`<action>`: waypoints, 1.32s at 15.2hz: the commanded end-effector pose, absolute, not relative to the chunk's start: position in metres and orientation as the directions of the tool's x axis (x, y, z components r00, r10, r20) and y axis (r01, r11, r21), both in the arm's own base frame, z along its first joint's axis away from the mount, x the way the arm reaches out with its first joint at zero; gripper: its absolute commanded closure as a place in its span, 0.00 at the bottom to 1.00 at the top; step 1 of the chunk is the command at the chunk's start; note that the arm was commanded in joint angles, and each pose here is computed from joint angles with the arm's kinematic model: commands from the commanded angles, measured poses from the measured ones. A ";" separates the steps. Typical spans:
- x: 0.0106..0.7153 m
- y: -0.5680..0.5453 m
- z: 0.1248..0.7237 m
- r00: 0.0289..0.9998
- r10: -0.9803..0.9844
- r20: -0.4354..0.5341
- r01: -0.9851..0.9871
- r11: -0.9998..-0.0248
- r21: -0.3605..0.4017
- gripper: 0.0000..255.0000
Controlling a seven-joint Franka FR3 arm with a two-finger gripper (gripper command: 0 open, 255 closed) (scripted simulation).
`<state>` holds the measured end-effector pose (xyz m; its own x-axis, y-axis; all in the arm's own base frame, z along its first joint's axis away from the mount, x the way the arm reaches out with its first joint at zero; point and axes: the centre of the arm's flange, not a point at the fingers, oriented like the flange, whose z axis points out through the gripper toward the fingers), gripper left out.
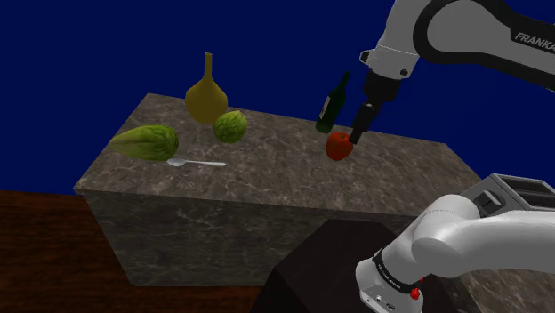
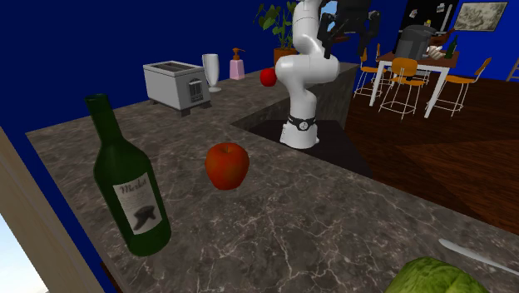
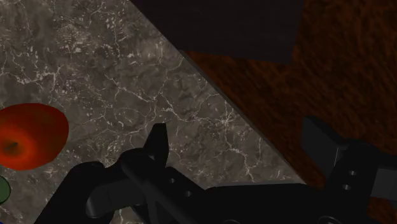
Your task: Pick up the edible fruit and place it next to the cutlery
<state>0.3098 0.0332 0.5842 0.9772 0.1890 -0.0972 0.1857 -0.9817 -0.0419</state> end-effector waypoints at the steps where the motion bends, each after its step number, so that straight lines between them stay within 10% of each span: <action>1: 0.310 0.033 0.584 0.977 0.189 -0.097 0.186 -0.982 -0.042 0.00; 10: 0.365 -0.014 0.520 0.969 -0.240 0.051 -0.243 -0.968 0.060 0.00; 20: 0.405 -0.097 0.464 0.730 -0.637 0.246 -0.672 -0.735 0.088 0.00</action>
